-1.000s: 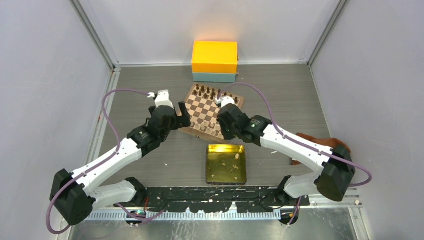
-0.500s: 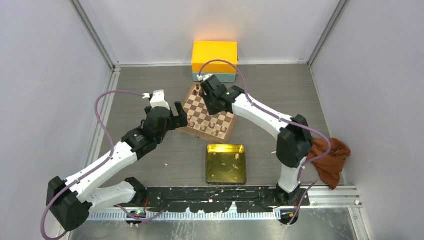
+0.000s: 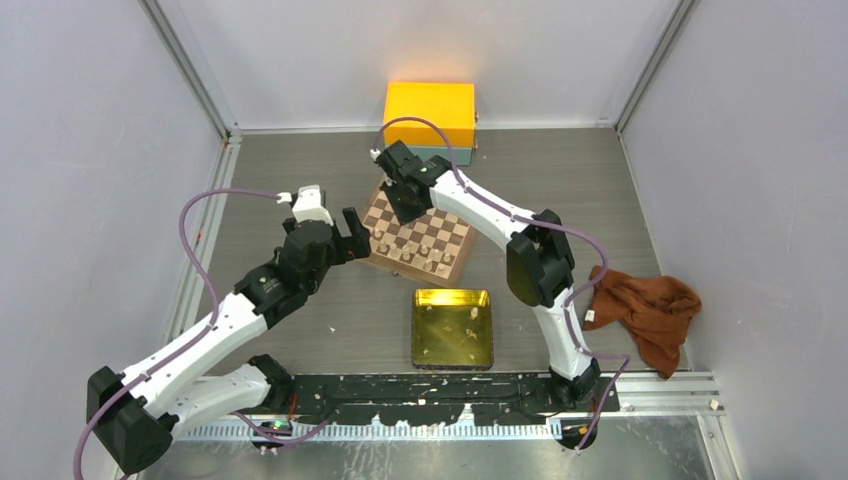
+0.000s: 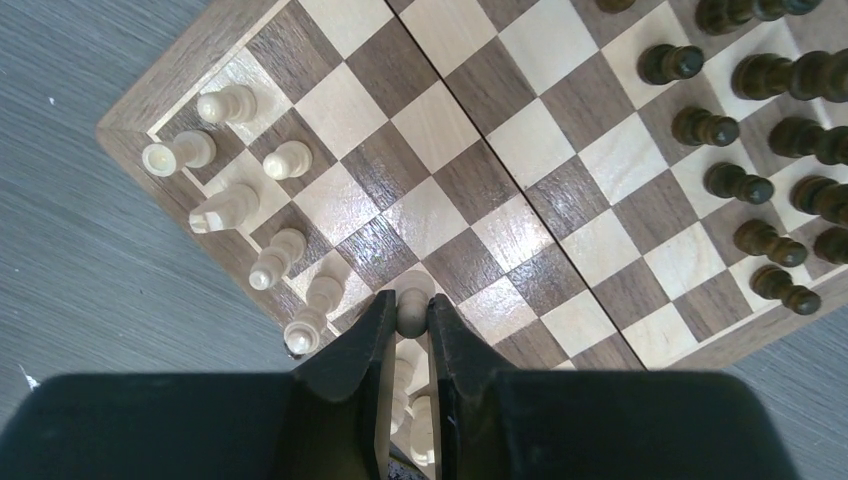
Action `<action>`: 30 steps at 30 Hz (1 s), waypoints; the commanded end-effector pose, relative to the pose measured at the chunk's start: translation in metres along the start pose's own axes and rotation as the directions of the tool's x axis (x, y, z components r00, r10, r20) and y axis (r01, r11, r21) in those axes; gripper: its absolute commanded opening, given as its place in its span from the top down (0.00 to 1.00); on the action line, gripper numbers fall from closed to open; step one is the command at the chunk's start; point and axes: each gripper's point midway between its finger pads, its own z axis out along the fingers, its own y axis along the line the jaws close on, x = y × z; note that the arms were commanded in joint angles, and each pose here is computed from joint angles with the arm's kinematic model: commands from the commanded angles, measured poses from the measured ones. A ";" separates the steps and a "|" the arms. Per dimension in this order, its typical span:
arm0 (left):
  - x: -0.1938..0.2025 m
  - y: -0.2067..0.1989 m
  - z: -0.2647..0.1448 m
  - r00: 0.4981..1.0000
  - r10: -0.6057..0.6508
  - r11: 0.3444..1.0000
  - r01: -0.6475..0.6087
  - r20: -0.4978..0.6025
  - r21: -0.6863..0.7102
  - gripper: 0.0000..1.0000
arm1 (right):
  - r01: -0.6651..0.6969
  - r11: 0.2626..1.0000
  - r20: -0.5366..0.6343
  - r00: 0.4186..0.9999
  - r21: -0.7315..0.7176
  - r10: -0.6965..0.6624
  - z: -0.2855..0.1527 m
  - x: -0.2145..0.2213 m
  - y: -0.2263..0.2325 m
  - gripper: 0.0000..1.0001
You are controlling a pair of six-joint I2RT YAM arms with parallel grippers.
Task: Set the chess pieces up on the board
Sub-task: Place the chess piece on the chessboard.
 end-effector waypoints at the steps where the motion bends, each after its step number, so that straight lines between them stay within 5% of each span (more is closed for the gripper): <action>1: -0.012 -0.002 -0.005 0.998 -0.038 0.999 0.037 0.048 0.013 0.00 | 0.009 0.999 0.027 1.000 -0.048 -0.008 -0.009 -0.015 0.014 0.99; 30: -0.008 -0.002 -0.008 0.998 -0.047 0.998 0.045 0.045 0.032 0.00 | 0.054 0.996 -0.032 0.998 -0.067 -0.056 0.034 0.000 0.045 0.99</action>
